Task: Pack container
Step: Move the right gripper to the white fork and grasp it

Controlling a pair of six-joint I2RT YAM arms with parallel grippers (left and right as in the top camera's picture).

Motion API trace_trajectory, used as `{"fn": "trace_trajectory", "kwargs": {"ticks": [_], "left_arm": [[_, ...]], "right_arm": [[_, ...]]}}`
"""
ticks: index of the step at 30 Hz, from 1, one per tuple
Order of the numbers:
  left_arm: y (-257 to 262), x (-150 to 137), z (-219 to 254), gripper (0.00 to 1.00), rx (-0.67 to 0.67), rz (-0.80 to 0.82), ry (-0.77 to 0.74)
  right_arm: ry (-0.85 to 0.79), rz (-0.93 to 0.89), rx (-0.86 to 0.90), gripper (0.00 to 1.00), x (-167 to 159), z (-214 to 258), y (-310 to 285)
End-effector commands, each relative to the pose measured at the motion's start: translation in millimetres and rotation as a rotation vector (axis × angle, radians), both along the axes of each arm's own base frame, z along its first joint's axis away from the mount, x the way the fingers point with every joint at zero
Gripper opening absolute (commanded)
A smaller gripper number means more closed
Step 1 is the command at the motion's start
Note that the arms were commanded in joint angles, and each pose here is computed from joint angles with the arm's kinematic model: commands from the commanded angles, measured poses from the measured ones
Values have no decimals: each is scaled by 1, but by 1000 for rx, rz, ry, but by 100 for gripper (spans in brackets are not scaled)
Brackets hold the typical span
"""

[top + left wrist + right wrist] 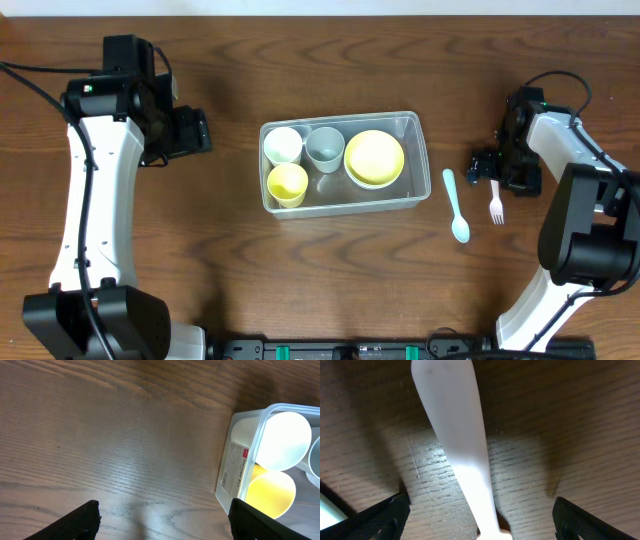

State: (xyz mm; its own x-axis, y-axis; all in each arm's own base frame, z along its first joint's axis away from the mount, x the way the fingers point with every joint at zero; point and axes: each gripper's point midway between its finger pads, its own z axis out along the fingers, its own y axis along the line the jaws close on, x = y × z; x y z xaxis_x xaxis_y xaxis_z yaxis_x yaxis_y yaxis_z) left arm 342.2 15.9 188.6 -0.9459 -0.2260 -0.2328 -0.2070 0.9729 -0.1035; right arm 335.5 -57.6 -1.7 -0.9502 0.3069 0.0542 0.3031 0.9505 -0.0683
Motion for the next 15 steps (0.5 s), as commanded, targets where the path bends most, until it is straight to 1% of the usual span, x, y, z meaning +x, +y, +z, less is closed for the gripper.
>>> {"fn": "trace_trajectory", "kwargs": {"ticks": [1,15], "left_arm": [[1,-4,4,83,0,12,-7],[1,-5,4,83,-1,12,-2]], "right_arm": [[27,5,15,93,-7,-9,2],[45,4,18,94,-17,-19,3]]}}
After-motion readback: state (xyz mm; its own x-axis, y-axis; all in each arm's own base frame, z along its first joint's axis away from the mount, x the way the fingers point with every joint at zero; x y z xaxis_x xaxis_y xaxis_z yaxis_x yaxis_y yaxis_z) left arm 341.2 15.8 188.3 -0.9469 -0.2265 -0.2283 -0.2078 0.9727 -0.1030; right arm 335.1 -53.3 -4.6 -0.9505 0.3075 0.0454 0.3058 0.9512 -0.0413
